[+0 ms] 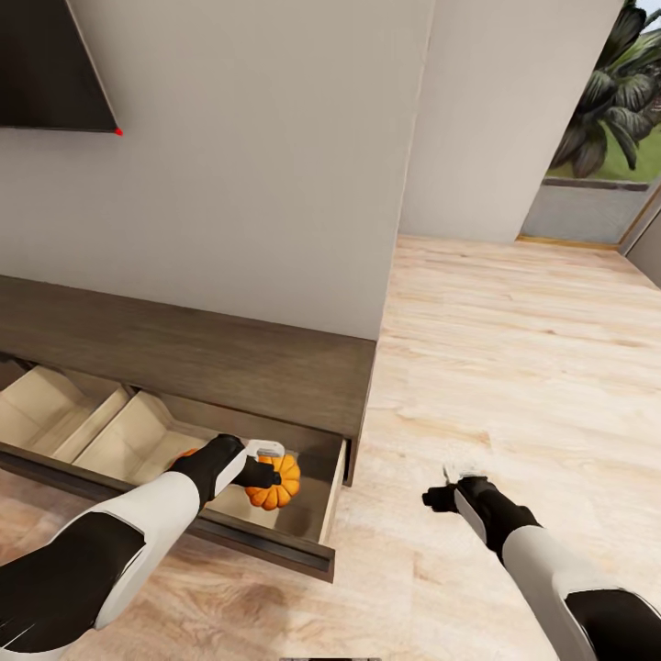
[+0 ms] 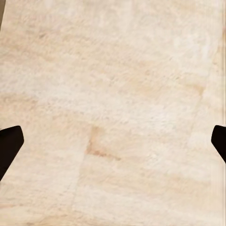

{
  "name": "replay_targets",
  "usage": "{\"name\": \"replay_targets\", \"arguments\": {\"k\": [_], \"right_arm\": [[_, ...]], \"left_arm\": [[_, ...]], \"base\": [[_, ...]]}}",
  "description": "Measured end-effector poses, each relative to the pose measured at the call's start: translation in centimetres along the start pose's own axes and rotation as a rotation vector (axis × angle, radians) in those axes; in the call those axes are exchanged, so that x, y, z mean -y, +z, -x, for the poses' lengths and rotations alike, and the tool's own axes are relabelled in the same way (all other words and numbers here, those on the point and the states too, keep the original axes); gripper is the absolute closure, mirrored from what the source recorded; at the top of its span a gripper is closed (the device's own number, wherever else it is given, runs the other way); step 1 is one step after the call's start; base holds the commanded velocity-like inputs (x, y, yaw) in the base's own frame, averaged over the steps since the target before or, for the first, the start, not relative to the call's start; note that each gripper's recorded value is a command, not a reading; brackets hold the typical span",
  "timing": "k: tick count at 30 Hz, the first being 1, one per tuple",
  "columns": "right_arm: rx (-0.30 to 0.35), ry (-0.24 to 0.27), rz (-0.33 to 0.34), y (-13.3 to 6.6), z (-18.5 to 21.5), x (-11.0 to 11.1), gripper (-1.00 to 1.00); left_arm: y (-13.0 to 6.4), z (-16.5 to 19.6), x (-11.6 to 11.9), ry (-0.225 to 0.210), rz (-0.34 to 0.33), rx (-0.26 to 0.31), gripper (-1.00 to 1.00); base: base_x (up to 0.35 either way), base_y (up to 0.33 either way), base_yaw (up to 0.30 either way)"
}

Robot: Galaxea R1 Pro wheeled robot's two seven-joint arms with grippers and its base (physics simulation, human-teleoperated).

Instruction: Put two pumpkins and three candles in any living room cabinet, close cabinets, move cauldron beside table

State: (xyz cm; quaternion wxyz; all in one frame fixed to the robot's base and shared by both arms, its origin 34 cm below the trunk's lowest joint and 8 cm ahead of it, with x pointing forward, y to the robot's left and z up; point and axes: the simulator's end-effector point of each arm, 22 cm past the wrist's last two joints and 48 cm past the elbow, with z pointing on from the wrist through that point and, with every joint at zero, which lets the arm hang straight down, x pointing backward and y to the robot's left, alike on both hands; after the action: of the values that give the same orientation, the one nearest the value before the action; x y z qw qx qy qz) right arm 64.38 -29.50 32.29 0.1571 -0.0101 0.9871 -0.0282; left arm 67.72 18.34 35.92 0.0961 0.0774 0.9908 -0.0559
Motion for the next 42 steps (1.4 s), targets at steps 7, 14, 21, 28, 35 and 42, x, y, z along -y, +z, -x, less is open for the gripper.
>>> {"name": "replay_targets", "arguments": {"k": [7,14,21,28,35,42], "right_arm": [[-0.026,-0.002,-0.019,-2.6,3.5,2.1,-1.0],[-0.074,-0.004,-0.024,-3.4,3.7,2.6,-1.0],[-0.087,-0.005,-0.025,-1.8,2.6,2.6,-1.0],[-0.098,-0.007,-0.025,-0.1,1.4,2.5,-1.0],[-0.109,-0.009,-0.026,0.3,1.0,2.4,-1.0],[-0.11,-0.009,-0.026,0.4,0.9,2.4,-1.0]], "left_arm": [[-0.1,0.2,0.2,0.003,-0.004,0.005,1.0],[0.5,-0.1,0.0,0.001,-0.003,0.001,1.0],[2.4,-1.6,-0.1,-0.001,-0.001,-0.036,1.0],[4.0,-2.4,-0.1,-0.001,-0.004,-0.05,1.0],[4.5,-2.8,-0.2,-0.003,-0.004,-0.061,1.0],[4.6,-2.9,-0.1,-0.004,-0.004,-0.063,1.0]], "base": [[0.0,0.0,0.0],[0.0,0.0,0.0],[0.0,0.0,0.0],[0.0,0.0,0.0],[0.058,0.0,0.0],[0.168,0.0,0.0]]}}
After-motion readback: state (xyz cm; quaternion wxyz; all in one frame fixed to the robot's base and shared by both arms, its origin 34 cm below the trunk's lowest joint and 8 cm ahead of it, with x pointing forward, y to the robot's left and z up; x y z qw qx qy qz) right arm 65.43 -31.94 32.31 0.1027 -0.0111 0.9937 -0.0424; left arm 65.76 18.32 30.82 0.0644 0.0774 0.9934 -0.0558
